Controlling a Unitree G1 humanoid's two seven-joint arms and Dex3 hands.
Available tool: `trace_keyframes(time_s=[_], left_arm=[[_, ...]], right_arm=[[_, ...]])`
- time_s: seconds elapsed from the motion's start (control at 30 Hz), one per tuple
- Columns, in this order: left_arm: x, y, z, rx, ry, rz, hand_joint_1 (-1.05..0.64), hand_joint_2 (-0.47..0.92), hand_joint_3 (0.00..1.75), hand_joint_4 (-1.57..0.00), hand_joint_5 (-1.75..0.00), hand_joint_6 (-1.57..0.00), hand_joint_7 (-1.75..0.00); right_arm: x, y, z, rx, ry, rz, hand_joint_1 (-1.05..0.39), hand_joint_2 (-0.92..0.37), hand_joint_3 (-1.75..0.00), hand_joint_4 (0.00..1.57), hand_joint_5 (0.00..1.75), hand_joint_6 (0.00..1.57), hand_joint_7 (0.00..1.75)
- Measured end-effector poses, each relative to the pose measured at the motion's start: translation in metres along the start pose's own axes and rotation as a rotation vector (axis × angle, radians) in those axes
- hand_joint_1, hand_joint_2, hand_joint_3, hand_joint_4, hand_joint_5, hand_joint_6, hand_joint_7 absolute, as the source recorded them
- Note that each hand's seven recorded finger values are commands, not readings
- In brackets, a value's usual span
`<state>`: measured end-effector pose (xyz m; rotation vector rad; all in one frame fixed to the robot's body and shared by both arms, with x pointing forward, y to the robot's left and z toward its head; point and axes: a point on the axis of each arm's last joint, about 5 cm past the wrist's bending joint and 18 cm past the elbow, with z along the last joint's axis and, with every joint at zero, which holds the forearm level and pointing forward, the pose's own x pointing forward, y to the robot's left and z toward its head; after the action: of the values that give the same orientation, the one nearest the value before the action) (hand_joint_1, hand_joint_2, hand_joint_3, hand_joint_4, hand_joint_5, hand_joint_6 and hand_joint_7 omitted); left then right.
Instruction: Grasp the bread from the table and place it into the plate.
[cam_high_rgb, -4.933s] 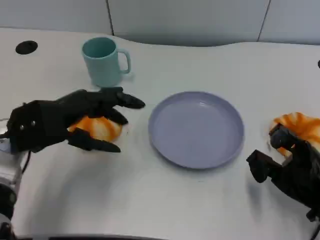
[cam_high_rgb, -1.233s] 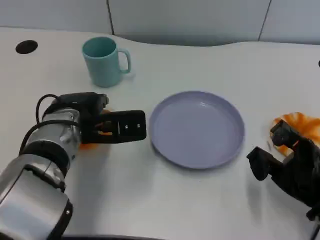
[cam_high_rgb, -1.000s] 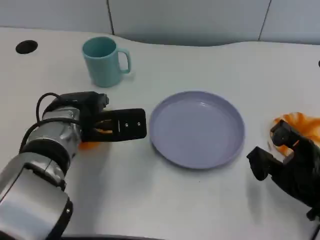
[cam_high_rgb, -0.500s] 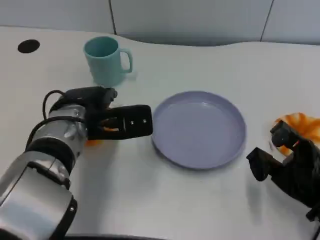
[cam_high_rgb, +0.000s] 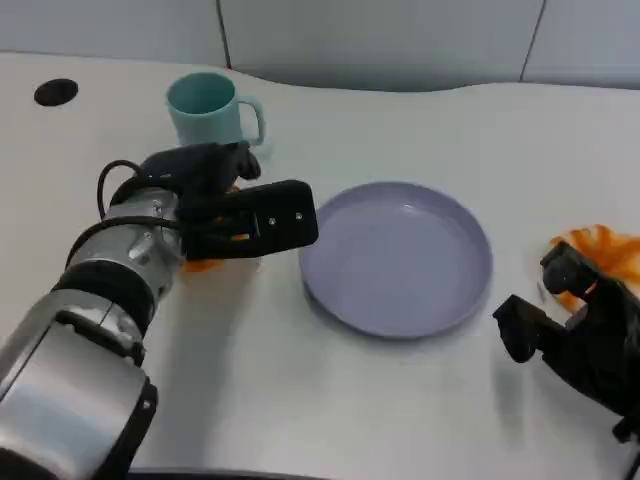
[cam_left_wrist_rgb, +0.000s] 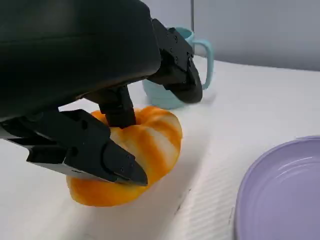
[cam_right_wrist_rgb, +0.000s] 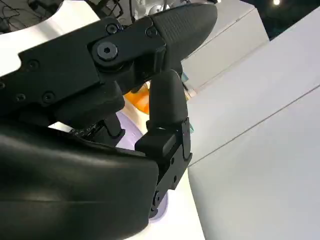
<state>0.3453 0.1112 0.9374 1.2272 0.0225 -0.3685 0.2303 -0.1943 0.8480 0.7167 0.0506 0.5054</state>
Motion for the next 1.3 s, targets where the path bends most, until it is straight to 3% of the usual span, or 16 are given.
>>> trace_keyframes(time_s=[0.07, 0.33, 0.4, 0.5, 0.77, 1.0, 1.07, 1.2, 1.3], left_arm=[[0.001, 0.002, 0.002, 0.006, -0.019, 0.009, 0.12, 0.9, 0.0, -0.68, -1.65, -0.67, -1.42], [0.001, 0.013, 0.002, 0.061, -0.058, 0.027, 0.08, 0.91, 0.0, -0.66, -1.68, -0.64, -1.46], [0.001, 0.014, 0.001, 0.064, -0.057, 0.029, 0.19, 0.87, 0.0, -0.66, -1.73, -0.6, -1.6], [0.001, 0.019, 0.0, 0.06, -0.07, 0.043, 0.22, 0.84, 0.0, -0.68, -1.74, -0.59, -1.66], [0.003, 0.035, 0.009, 0.065, -0.168, 0.09, 0.15, 0.72, 0.0, -0.83, -1.75, -0.66, -1.75], [0.007, 0.047, 0.042, 0.067, -0.353, 0.142, 0.14, 0.67, 0.0, -0.87, -1.75, -0.7, -1.73], [0.007, 0.045, 0.05, 0.065, -0.392, 0.139, 0.13, 0.65, 0.0, -0.88, -1.75, -0.71, -1.73], [0.008, 0.038, 0.067, 0.059, -0.478, 0.128, 0.1, 0.65, 0.0, -0.91, -1.75, -0.85, -1.53], [0.007, 0.033, 0.081, 0.057, -0.534, 0.118, 0.13, 0.63, 0.0, -0.93, -1.75, -0.88, -1.49]], right_arm=[[0.0, -0.0001, 0.0, 0.001, 0.001, 0.0, -0.39, -0.88, 0.0, 0.91, 1.75, 0.67, 1.75], [0.0, -0.0008, -0.001, 0.005, 0.004, -0.003, -0.39, -0.88, 0.0, 0.91, 1.75, 0.67, 1.75], [0.0, -0.0008, -0.001, 0.005, 0.004, -0.003, -0.39, -0.89, 0.0, 0.91, 1.75, 0.67, 1.75], [0.0, -0.0009, -0.001, 0.005, 0.005, -0.001, -0.39, -0.89, 0.0, 0.92, 1.75, 0.66, 1.75], [0.0, -0.0011, -0.001, -0.002, 0.007, -0.004, -0.41, -0.88, 0.0, 0.92, 1.75, 0.67, 1.75], [0.0, -0.0003, -0.002, 0.0, 0.008, -0.006, -0.39, -0.88, -0.01, 0.91, 1.75, 0.67, 1.75], [0.001, 0.0001, -0.002, -0.001, 0.005, -0.005, -0.4, -0.89, -0.01, 0.91, 1.75, 0.67, 1.75], [0.001, 0.0007, -0.002, -0.023, 0.007, -0.016, -0.42, -0.88, 0.0, 0.91, 1.75, 0.68, 1.75], [0.003, 0.0025, -0.002, -0.027, 0.008, -0.021, -0.41, -0.88, 0.0, 0.91, 1.75, 0.68, 1.75]])
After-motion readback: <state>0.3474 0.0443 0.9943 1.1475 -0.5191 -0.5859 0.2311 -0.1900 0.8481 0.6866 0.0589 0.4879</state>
